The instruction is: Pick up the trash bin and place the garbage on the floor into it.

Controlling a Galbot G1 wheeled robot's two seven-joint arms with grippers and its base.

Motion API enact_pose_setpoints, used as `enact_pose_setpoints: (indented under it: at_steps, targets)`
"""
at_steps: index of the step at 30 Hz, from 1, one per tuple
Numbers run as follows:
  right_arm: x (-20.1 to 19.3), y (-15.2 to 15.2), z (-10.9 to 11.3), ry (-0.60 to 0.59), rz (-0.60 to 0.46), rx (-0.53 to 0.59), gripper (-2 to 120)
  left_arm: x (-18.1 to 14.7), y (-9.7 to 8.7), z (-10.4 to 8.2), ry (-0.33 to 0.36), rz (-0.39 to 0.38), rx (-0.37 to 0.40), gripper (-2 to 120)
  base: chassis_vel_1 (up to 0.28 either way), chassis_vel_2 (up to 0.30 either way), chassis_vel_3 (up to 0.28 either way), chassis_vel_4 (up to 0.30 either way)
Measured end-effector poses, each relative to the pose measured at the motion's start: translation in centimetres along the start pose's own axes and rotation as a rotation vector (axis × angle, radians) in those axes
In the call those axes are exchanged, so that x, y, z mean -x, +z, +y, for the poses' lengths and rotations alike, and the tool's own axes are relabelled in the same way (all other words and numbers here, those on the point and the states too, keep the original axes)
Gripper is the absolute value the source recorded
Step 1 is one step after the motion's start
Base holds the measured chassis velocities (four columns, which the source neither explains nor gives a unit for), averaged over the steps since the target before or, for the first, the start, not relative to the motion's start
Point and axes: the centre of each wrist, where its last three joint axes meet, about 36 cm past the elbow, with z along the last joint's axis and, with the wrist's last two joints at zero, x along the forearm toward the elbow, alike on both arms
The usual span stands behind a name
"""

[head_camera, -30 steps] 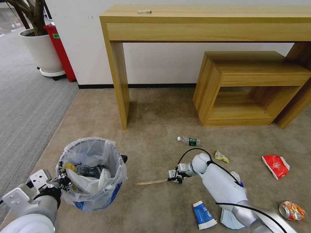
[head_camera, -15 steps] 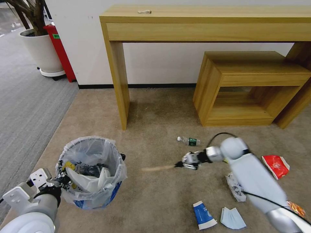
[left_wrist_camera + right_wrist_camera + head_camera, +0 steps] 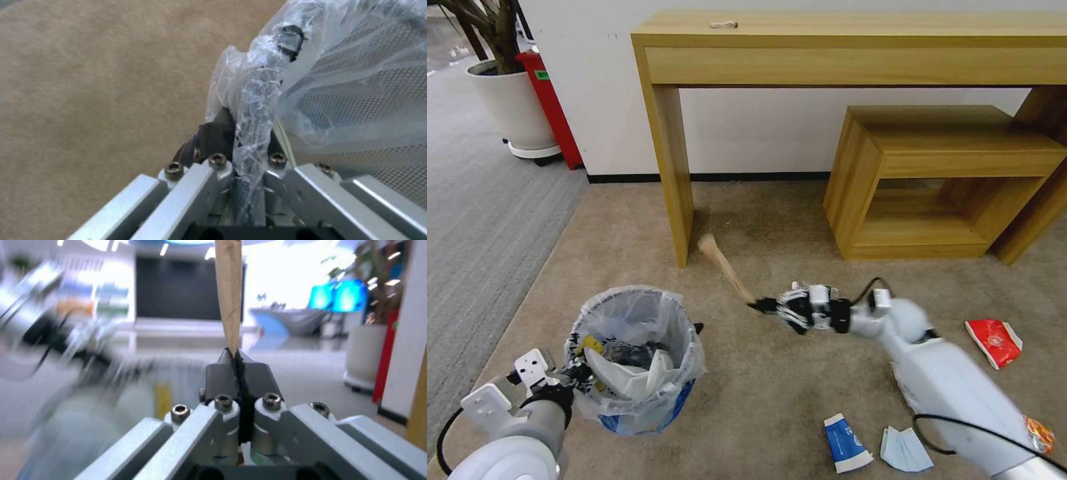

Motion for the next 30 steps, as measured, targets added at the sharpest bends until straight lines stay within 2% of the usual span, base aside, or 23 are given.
enact_pose_setpoints:
  at_steps: [3,4,8,12,19,25,28,30]
  targets:
    - [5.4,0.5,1.4,0.007,-0.109,0.063,0,-0.4,0.2,-0.7,0.035,0.016,-0.003,1,0.000,0.000,0.000,0.000]
    - [5.4,0.5,1.4,0.007,-0.109,0.063,0,-0.4,0.2,-0.7,0.035,0.016,-0.003,1,0.000,0.000,0.000,0.000]
    - [10.6,0.5,2.4,-0.070,-0.158,0.089,0,-0.5,0.7,-1.2,0.047,0.033,0.008,1,0.000,0.000,0.000,0.000]
    - [12.4,1.7,2.7,-0.103,-0.139,0.100,0,-0.8,0.6,-1.4,0.055,0.031,0.013,1,0.000,0.000,0.000,0.000]
    - [12.7,3.5,2.2,-0.135,-0.077,0.072,0,-1.2,0.1,-1.3,0.059,0.014,0.019,1,0.000,0.000,0.000,0.000]
    - [12.2,3.5,1.9,-0.162,-0.054,0.050,0,-1.2,0.0,-1.3,0.056,0.011,0.021,1,0.000,0.000,0.000,0.000]
    - [11.4,3.0,1.6,-0.166,-0.047,0.042,14,-1.2,-0.1,-1.3,0.056,0.005,0.022,1,0.000,0.000,0.000,0.000]
    - [11.2,2.9,1.6,-0.167,-0.045,0.043,17,-1.2,-0.2,-1.3,0.057,0.002,0.022,1,0.000,0.000,0.000,0.000]
